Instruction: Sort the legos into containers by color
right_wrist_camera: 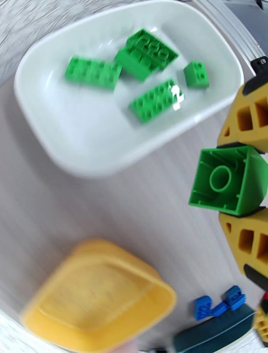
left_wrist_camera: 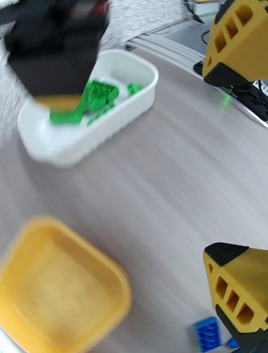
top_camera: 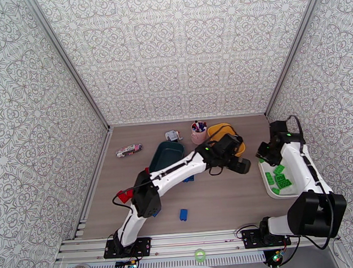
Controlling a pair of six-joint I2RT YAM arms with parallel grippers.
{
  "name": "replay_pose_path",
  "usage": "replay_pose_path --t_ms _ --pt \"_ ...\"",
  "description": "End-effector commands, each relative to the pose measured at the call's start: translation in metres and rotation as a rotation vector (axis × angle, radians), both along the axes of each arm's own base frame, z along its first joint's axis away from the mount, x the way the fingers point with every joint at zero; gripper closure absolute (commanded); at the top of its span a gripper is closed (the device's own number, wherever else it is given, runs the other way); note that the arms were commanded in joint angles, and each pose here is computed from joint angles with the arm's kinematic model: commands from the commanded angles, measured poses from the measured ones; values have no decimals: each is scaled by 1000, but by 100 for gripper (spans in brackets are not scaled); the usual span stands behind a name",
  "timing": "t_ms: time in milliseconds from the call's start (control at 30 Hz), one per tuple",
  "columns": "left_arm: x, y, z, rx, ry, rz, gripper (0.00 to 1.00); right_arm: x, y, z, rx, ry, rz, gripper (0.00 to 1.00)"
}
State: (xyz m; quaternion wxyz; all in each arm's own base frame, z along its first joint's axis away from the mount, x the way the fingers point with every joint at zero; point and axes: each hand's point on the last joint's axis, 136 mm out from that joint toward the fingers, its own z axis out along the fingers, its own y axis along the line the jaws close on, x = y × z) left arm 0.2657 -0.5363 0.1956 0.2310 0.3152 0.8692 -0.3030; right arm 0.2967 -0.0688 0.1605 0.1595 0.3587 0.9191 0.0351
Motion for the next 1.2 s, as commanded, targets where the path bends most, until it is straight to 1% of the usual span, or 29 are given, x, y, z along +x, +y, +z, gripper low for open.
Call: replay_pose_path --t_ms 0,200,333,367,433,467,533,600,667,767,867,967,1033,1167 --pt "-12 -3 -11 53 -6 -77 1 -16 -20 -13 22 49 -71 75" --pt "-10 -3 -11 42 1 -74 1 -21 -45 -21 21 76 -144 75" --pt "2 6 -13 38 8 -24 1 -22 -56 -29 23 109 -161 72" --pt "4 11 -5 22 3 -10 1 -22 -57 -32 23 117 -163 70" --pt "12 19 2 7 -4 24 1 -22 -61 -36 21 132 -168 64" --pt "13 27 -6 24 6 41 1 -21 -61 -37 23 132 -168 59" --pt "20 39 -5 23 -1 81 1 -20 -62 -37 18 131 -169 47" --pt "28 52 0 17 -12 131 1 -19 -63 -35 17 122 -169 40" --pt "38 68 4 14 -19 189 1 -16 -61 -32 25 105 -162 36" --pt "52 92 8 14 -36 269 1 -10 -56 -25 41 63 -147 34" --pt "64 119 11 34 -51 355 1 1 -40 -17 46 23 -93 33" --pt "74 149 10 49 -48 447 1 14 -11 -10 48 -8 0 33" --pt "79 170 9 54 -41 508 0 22 12 -8 51 -21 69 33" --pt "86 218 1 52 0 646 1 35 75 -5 43 -37 263 32"
